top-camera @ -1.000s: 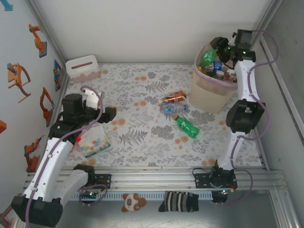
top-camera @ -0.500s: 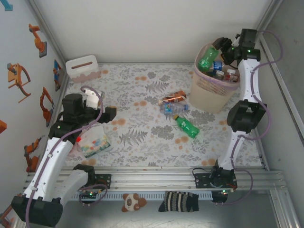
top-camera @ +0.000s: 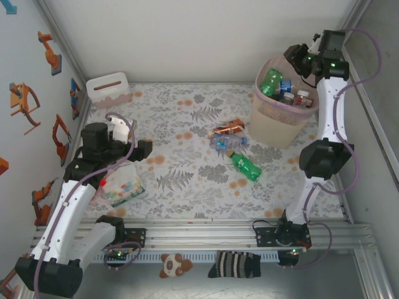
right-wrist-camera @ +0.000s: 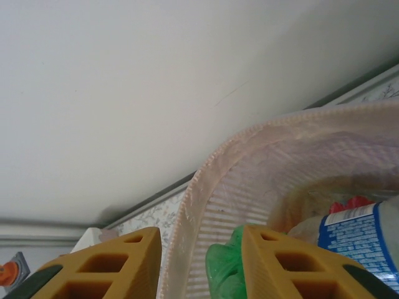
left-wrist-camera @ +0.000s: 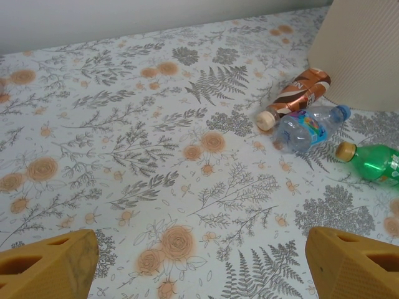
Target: Put the plastic bottles in the bin
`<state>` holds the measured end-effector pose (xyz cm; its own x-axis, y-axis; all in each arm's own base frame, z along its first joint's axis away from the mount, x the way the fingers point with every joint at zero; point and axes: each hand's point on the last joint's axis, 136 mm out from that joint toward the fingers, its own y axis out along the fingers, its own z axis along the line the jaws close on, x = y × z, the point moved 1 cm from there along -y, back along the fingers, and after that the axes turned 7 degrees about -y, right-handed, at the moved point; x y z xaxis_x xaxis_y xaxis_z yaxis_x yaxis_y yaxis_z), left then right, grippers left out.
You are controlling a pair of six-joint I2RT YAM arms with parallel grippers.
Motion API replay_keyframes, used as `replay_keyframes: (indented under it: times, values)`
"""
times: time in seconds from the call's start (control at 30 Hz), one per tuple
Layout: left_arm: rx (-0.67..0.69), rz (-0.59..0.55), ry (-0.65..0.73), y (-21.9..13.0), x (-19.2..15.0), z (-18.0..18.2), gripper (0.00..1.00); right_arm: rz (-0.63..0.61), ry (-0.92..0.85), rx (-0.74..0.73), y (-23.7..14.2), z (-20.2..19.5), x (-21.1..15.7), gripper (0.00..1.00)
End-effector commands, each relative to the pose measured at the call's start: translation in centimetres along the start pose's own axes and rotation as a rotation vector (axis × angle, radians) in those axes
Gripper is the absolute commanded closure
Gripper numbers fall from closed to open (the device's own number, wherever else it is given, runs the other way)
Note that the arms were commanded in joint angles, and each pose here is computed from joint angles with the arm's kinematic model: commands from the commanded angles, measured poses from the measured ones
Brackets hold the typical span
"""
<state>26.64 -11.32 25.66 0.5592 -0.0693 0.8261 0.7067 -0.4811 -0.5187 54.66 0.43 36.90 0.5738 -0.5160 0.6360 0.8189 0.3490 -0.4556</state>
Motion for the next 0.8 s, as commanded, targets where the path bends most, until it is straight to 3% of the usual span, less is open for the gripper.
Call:
replay_keyframes:
  times: [0.0,0.3,0.5,0.77]
  values:
    - [-0.006,-0.02,0.023,-0.3,0.5,-0.2,0.14,0.066,-0.025,0.043,1.7,0.3,-1.4,0.65]
    - [-0.005,-0.015,0.022,-0.2,0.4,-0.1,0.14,0.237,-0.097,0.075,2.7,1.1,-6.1,0.84]
    - [-0.01,-0.013,0.021,-0.1,0.4,-0.1,0.14,0.284,-0.172,-0.012,1.7,0.3,-8.2,0.88]
    - [-0.01,-0.009,0.018,0.0,0.4,-0.1,0.14,0.355,-0.177,-0.06,3.3,-1.7,-10.7,0.89]
